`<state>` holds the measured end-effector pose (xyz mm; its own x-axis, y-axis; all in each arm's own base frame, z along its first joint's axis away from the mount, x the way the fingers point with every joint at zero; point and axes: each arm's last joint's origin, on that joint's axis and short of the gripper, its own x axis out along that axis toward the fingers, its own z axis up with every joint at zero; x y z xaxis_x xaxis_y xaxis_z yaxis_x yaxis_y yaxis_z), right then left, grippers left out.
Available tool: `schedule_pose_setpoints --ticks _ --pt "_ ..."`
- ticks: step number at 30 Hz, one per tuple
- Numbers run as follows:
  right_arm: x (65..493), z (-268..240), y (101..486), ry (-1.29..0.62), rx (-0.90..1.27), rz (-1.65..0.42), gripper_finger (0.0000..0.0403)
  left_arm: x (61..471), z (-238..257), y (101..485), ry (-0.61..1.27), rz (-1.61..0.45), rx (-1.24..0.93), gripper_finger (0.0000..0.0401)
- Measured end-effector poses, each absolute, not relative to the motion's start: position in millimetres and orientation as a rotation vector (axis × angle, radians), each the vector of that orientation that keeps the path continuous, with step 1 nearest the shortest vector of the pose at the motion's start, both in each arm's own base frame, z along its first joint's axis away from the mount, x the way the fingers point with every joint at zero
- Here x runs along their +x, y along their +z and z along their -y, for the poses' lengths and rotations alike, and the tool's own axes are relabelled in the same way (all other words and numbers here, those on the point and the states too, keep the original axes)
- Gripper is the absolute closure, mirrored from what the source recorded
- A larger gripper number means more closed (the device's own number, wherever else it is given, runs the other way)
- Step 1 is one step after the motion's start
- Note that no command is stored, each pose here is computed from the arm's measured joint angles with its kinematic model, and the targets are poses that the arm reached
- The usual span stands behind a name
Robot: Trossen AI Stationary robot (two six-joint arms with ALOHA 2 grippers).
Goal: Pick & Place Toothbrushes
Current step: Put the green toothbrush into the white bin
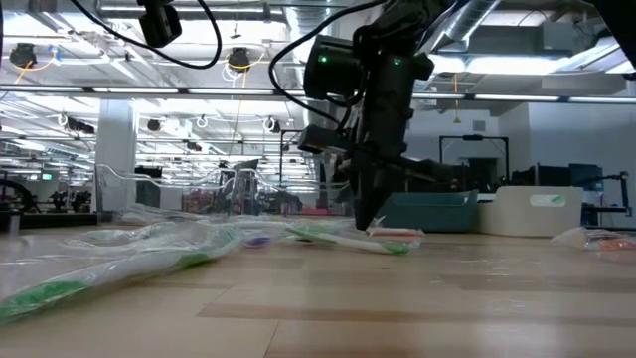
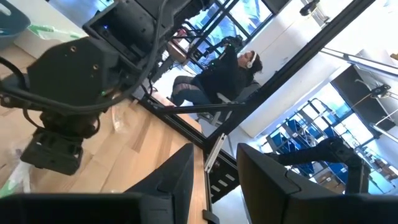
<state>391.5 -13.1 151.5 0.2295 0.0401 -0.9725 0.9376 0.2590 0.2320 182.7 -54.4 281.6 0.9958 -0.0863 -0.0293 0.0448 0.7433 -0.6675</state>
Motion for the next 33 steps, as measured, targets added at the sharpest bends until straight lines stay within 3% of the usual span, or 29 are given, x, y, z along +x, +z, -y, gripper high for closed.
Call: schedule_pose_setpoints --ticks 20,26,33 --pt "402 18 166 -0.969 1.047 -0.962 0.0402 183 54 281 -0.07 -0.065 -0.728 0.0284" --pt "411 22 176 -0.86 0.96 -0.937 0.0402 183 54 281 -0.07 -0.065 -0.728 0.0284" --pt "417 21 179 -0.648 0.717 -0.981 0.0402 183 54 281 -0.07 -0.066 -0.727 0.0284"
